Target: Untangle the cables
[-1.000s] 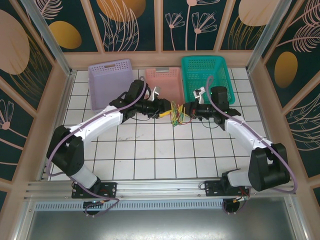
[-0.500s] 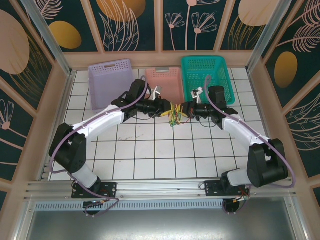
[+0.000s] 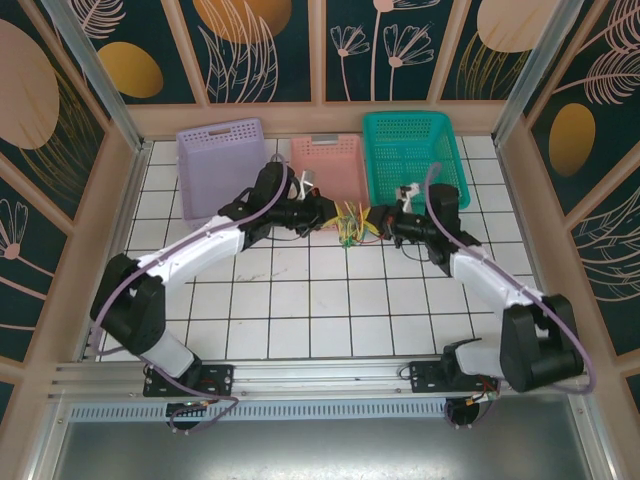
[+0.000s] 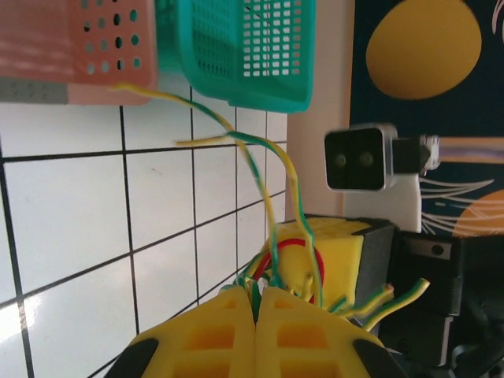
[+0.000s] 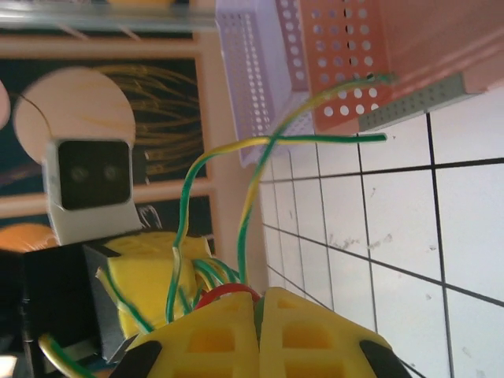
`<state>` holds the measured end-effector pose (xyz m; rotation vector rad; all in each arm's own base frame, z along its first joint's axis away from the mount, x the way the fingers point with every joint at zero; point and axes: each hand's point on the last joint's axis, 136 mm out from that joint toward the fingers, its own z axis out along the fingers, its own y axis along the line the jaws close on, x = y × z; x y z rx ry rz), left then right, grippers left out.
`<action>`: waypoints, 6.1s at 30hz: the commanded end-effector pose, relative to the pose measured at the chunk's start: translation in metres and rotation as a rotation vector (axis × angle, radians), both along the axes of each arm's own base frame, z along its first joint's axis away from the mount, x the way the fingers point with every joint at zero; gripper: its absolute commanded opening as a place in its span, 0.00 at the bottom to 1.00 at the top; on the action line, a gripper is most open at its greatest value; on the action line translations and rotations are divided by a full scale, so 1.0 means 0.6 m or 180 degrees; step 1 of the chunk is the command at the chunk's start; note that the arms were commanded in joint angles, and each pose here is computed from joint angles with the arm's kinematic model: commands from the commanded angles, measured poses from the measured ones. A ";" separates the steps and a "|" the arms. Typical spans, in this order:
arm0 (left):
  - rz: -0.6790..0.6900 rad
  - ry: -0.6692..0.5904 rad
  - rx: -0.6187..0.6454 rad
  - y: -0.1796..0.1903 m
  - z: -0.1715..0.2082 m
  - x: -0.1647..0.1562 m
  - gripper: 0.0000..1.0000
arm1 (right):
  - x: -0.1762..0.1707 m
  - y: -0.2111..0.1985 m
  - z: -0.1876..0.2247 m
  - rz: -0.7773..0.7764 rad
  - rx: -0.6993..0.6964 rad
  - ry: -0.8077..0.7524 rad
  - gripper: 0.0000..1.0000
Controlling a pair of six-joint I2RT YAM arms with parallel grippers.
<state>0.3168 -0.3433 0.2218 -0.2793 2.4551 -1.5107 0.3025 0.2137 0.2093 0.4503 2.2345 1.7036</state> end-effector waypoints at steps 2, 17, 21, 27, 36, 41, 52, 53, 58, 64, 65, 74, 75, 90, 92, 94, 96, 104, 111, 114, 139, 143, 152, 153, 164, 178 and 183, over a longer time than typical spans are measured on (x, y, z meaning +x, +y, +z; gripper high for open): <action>0.0810 0.0081 -0.0238 0.052 0.029 0.024 0.00 | 0.013 -0.057 0.045 -0.0890 0.0545 0.0118 0.00; 0.0692 0.0312 -0.0633 0.045 0.048 -0.009 0.23 | -0.039 -0.042 0.007 -0.1051 0.0300 0.0573 0.00; 0.0377 0.0196 -0.0401 0.026 0.058 -0.025 0.35 | -0.027 -0.010 0.016 -0.0572 -0.0616 0.0118 0.00; 0.0391 0.0245 -0.0327 0.037 0.035 -0.036 0.28 | -0.025 -0.004 0.012 -0.0447 -0.0699 0.0039 0.00; 0.0699 0.0574 0.0484 0.090 -0.035 -0.087 0.71 | -0.053 0.017 -0.020 -0.0044 -0.0878 -0.0082 0.00; 0.0894 0.0822 0.0546 0.121 -0.101 -0.130 0.64 | -0.074 0.017 -0.084 0.0060 -0.0951 0.0209 0.00; 0.0790 0.1084 0.0556 0.107 -0.214 -0.164 0.35 | -0.083 -0.052 -0.205 -0.0007 -0.2174 0.0536 0.40; 0.0800 0.1066 0.0575 0.109 -0.214 -0.163 0.35 | -0.078 -0.062 -0.195 -0.0047 -0.2351 0.0446 0.46; 0.0877 0.0937 0.0708 0.124 -0.208 -0.158 0.35 | -0.090 -0.080 -0.144 -0.0068 -0.3214 -0.0022 0.63; 0.1079 0.0677 0.0887 0.162 -0.179 -0.153 0.36 | -0.144 0.005 -0.153 0.0489 -0.3879 -0.0375 0.84; 0.1100 0.0654 0.0885 0.167 -0.176 -0.154 0.36 | -0.148 0.013 -0.163 0.0557 -0.4036 -0.0380 0.85; 0.1104 0.0631 0.0789 0.187 -0.165 -0.177 0.35 | -0.145 0.030 -0.267 0.0931 -0.4801 -0.0278 0.88; 0.1099 0.0629 0.0780 0.189 -0.164 -0.179 0.35 | -0.141 0.029 -0.269 0.0916 -0.4858 -0.0295 0.87; 0.1028 0.0578 0.0665 0.189 -0.146 -0.189 0.35 | -0.123 0.020 -0.313 0.0893 -0.4669 -0.0111 0.45; 0.1005 0.0584 0.0655 0.187 -0.148 -0.190 0.35 | -0.119 0.023 -0.315 0.0893 -0.4616 -0.0129 0.37; 0.0976 0.0594 0.0622 0.181 -0.147 -0.190 0.35 | -0.116 0.023 -0.321 0.0891 -0.4550 -0.0102 0.33; 0.0949 0.0600 0.0575 0.175 -0.144 -0.188 0.35 | -0.115 0.019 -0.327 0.0888 -0.4510 -0.0076 0.26; 0.0766 0.0649 0.0292 0.136 -0.130 -0.181 0.42 | -0.113 0.039 -0.266 0.0795 -0.4010 -0.0377 0.00; 0.0494 0.0756 -0.0077 0.072 -0.107 -0.163 0.62 | -0.135 0.095 -0.182 0.0995 -0.2655 -0.0683 0.00; 0.0504 0.0809 -0.0126 0.062 -0.111 -0.155 0.68 | -0.138 0.107 -0.149 0.1063 -0.2192 -0.0740 0.00; 0.0893 0.0435 -0.0113 0.064 -0.112 -0.096 0.00 | -0.138 0.107 -0.060 0.0853 -0.0992 -0.0550 0.00; 0.1255 0.0270 -0.0143 0.107 -0.084 -0.091 0.00 | -0.109 0.064 -0.036 0.0272 -0.0575 -0.0498 0.00; 0.1861 0.0545 -0.0833 0.154 -0.054 -0.093 0.00 | -0.062 0.008 0.030 -0.1088 0.0285 -0.0607 0.00; 0.1897 0.0543 -0.0890 0.156 -0.048 -0.092 0.00 | -0.061 0.005 0.031 -0.1143 0.0373 -0.0591 0.00; 0.2062 0.0395 -0.0793 0.177 -0.031 -0.086 0.00 | -0.080 0.008 -0.025 -0.1201 0.0344 -0.0007 0.00; 0.0608 -0.1108 0.0409 0.083 0.022 -0.065 0.00 | -0.079 -0.024 0.038 -0.0391 -0.2100 -0.0699 0.49; 0.0160 -0.1571 0.0679 0.066 0.027 -0.069 0.00 | -0.067 0.035 0.085 0.0149 -0.2105 -0.0729 0.58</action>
